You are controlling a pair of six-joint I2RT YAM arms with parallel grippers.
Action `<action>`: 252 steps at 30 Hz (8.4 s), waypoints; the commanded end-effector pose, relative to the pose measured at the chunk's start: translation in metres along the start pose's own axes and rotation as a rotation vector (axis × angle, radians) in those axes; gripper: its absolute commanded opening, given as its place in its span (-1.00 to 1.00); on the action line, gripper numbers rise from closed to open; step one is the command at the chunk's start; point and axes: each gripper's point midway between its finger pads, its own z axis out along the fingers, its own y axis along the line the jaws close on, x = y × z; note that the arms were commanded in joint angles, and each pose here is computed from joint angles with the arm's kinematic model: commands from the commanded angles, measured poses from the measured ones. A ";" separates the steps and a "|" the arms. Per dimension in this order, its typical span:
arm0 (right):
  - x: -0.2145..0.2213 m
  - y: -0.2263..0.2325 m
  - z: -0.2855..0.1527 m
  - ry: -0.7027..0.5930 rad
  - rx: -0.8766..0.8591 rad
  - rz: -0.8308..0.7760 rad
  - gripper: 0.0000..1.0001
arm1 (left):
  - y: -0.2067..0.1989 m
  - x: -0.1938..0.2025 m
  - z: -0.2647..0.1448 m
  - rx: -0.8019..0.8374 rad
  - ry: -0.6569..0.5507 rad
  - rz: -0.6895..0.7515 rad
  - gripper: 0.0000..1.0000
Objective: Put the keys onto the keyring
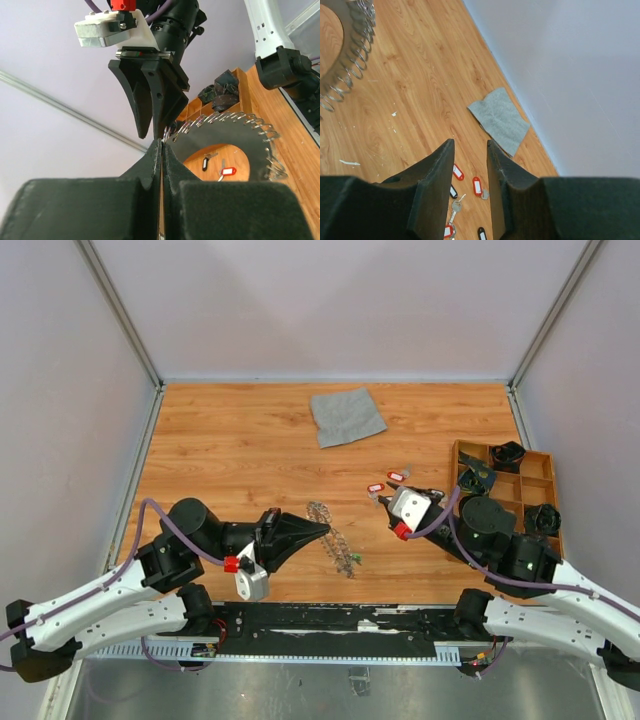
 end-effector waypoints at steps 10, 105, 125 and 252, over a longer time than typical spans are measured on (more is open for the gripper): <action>0.041 0.010 0.025 0.303 -0.016 0.252 -0.31 | 0.047 0.002 0.004 -0.232 0.049 -0.264 -0.99; 0.333 0.032 0.006 1.221 0.908 1.431 -0.98 | 0.025 0.045 -0.003 -0.218 0.255 -0.377 -0.99; 0.180 -0.015 0.030 0.564 0.146 1.002 -0.99 | 0.045 0.056 0.009 -0.367 0.343 -0.762 -0.99; -0.073 0.000 0.053 -0.147 -0.284 0.474 -0.93 | 0.088 0.051 0.013 -0.534 0.343 -0.799 -0.99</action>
